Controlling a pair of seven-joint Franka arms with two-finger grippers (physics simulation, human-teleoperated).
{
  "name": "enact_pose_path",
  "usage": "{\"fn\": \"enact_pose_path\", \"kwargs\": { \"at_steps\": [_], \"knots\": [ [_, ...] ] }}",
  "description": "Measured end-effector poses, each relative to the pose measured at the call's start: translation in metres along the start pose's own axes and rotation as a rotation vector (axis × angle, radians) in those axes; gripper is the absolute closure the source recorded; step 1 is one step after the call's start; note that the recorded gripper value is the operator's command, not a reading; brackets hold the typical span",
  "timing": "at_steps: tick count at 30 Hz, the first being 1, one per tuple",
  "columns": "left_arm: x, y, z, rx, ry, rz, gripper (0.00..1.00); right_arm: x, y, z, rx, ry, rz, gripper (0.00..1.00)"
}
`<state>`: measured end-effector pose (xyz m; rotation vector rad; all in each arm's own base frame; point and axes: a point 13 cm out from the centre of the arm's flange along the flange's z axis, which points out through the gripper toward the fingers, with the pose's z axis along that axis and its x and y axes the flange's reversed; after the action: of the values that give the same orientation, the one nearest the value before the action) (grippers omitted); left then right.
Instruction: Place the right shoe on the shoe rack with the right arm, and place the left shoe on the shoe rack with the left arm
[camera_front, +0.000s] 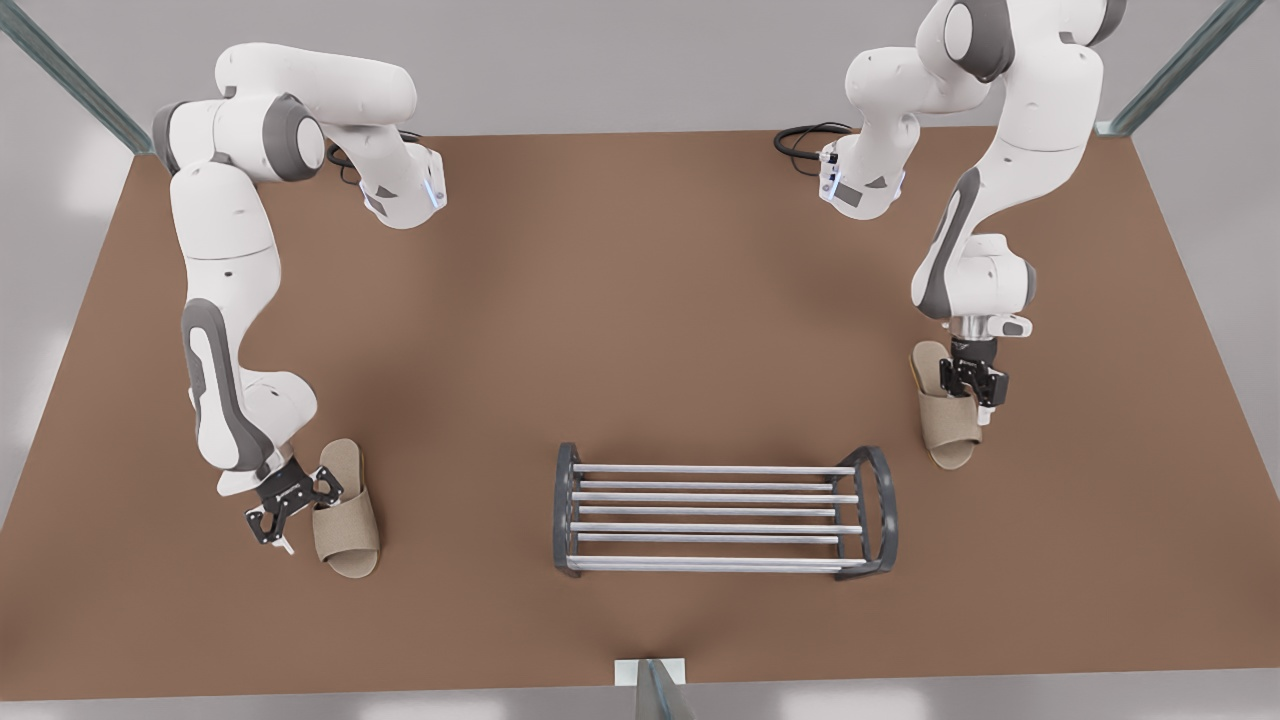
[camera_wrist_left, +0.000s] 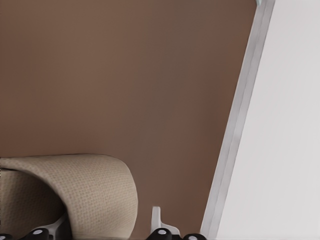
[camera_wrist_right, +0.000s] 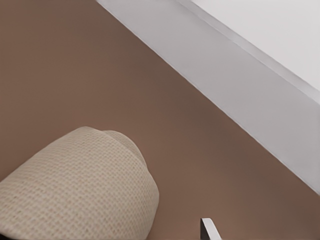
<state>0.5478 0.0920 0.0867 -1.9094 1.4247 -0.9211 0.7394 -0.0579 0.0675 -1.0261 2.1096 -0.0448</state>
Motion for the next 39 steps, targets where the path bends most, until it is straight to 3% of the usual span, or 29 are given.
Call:
{"fn": "enact_pose_path", "kwargs": {
  "at_steps": [2, 5, 7, 11, 13, 14, 18, 22, 26, 30, 34, 39],
  "knots": [
    [0.001, 0.001, 0.000, -0.001, 0.001, -0.006, 0.23, -0.001, 0.000, 0.002, 0.000, -0.002, -0.003, 0.00],
    [0.002, -0.002, 0.001, 0.003, 0.004, -0.014, 0.46, -0.002, 0.000, 0.003, 0.000, -0.003, -0.006, 0.17],
    [0.003, -0.003, 0.002, 0.005, 0.005, -0.019, 0.47, -0.002, 0.000, 0.003, 0.000, -0.003, -0.008, 0.33],
    [0.013, -0.052, -0.006, 0.086, 0.025, -0.035, 0.47, -0.008, 0.001, 0.003, 0.000, -0.007, -0.015, 0.40],
    [0.018, -0.075, -0.013, 0.126, 0.036, -0.043, 0.61, -0.016, -0.004, -0.001, 0.007, -0.015, -0.019, 0.47],
    [0.019, -0.083, -0.015, 0.139, 0.040, -0.046, 0.79, -0.020, -0.007, -0.004, 0.012, -0.019, -0.021, 0.60],
    [0.018, -0.097, -0.017, 0.160, 0.039, -0.058, 0.79, -0.043, -0.025, -0.023, 0.040, -0.045, -0.034, 0.79],
    [0.014, -0.109, -0.018, 0.176, 0.038, -0.061, 0.79, -0.120, -0.049, -0.065, 0.092, -0.122, -0.099, 0.79],
    [0.034, -0.168, -0.037, 0.220, 0.071, -0.024, 0.79, -0.305, 0.002, -0.117, 0.096, -0.295, -0.284, 0.79],
    [0.122, -0.261, -0.100, 0.333, 0.195, 0.055, 0.79, -0.469, 0.163, -0.143, 0.036, -0.422, -0.428, 0.79],
    [0.163, -0.302, -0.123, 0.361, 0.232, 0.088, 0.79, -0.544, 0.249, -0.181, 0.067, -0.464, -0.405, 0.79],
    [0.137, -0.317, -0.129, 0.341, 0.166, 0.065, 0.79, -0.568, 0.348, -0.170, 0.062, -0.424, -0.361, 0.79]
  ]
}}
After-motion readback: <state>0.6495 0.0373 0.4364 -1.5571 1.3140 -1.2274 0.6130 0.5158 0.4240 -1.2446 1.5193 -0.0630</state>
